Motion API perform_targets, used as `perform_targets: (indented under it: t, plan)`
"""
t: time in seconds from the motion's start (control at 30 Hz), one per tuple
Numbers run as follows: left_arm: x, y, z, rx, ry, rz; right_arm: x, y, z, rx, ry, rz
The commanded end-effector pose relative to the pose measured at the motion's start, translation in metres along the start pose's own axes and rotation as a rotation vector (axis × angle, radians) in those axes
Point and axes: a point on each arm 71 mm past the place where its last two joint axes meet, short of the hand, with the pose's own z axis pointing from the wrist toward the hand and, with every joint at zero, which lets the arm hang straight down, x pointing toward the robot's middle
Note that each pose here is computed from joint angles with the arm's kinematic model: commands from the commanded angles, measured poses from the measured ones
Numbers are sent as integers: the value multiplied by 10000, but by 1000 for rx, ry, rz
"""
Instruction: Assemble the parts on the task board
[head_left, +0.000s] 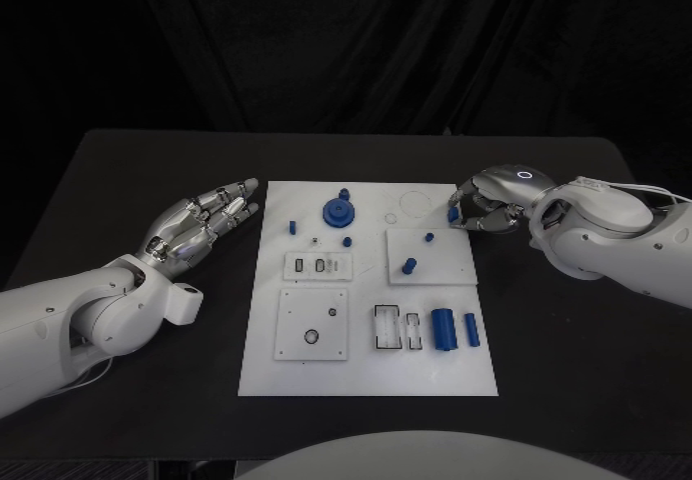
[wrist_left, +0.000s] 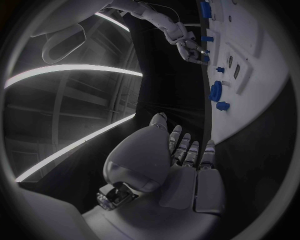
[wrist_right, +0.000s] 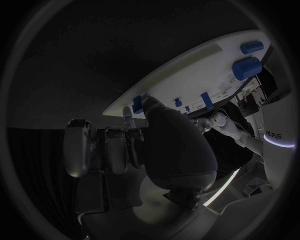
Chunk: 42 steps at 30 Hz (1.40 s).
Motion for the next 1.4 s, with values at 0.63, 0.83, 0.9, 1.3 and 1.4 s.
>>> perform_targets:
  t: [0.63, 0.83, 0.9, 1.3, 1.4]
  plan:
    - [12, -41, -3, 85, 19, -18, -9, 54, 23, -15, -42, 4]
    - [2, -41, -18, 83, 15, -16, -41, 71, 8, -15, -83, 54]
    - [-3, -43, -26, 82, 13, -15, -66, 91, -1, -19, -109, 70]
    - [-5, -54, -56, 79, 7, -13, -371, 737, 22, -169, -203, 144]
    - [11, -56, -53, 80, 9, -15, -374, 989, 40, -226, -185, 161]
